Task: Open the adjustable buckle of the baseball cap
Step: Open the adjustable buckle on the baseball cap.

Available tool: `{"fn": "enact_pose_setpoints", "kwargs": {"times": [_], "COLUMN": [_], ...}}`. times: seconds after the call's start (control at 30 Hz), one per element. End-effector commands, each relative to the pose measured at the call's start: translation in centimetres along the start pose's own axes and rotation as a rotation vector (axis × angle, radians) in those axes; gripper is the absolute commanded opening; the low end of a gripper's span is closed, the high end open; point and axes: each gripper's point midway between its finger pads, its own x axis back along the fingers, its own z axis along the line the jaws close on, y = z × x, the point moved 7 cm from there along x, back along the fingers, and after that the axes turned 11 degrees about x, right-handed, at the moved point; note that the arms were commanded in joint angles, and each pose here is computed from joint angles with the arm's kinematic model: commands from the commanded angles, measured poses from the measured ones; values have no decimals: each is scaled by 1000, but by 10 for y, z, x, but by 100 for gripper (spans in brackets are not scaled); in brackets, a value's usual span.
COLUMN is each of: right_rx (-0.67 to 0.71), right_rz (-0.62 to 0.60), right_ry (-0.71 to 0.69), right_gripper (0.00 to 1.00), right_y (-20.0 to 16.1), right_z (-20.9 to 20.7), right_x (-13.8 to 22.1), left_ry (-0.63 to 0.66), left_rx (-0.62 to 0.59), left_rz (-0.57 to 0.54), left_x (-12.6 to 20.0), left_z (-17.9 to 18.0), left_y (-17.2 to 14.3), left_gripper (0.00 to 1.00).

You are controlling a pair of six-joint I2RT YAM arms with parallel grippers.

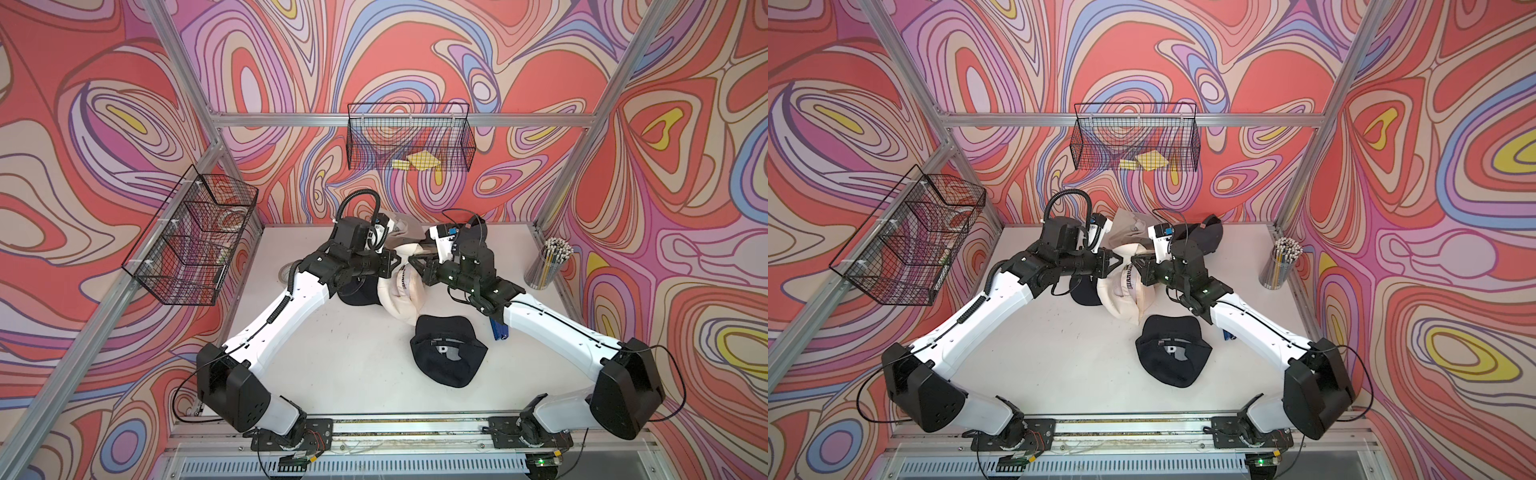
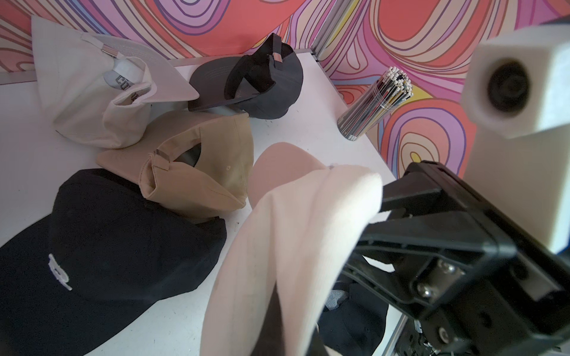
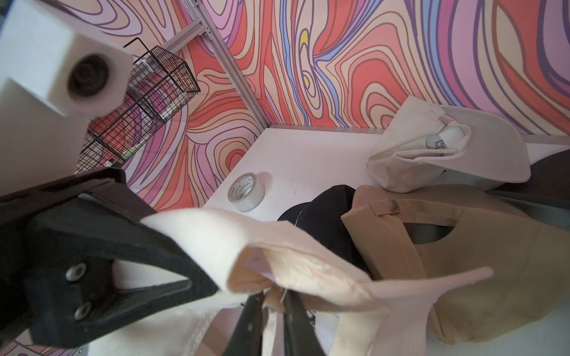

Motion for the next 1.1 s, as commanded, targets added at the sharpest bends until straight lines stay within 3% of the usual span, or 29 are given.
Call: {"fn": "enact_pose_setpoints", "kwargs": {"times": [0.0,0.3,0.63,0.67,0.77,0.8,0.87,1.07], "right_rx": [-5,-7,5,9,33,45,56,89], "right_rz": [-5,22,42,37,28,30,45,79], "right_ry": [-19,-26,-33,-24,55,83,110,204], "right_gripper": [13,0,0,1,40,48,51,47], "right_y": [4,-2,-11,-10,-5,-4,-6,-22], "right_z": [1,1,0,1,9,12,15,21], "right_x": [5,8,13,12,11,11,11,12], "left_ry": [-3,99,127,111,52,42,40,35], "left_rx": [1,57,127,128,130,128,123,147], "left_rz": [-40,-90,-136,-134,-128,-129,-133,-117], "left_x": [9,14,20,20,18,18,20,18], "left_z": [-4,15,36,35,30,28,28,30], "left_y": [3,9,18,18,17,17,18,18], "left_gripper": [0,0,0,0,0,0,0,0]}}
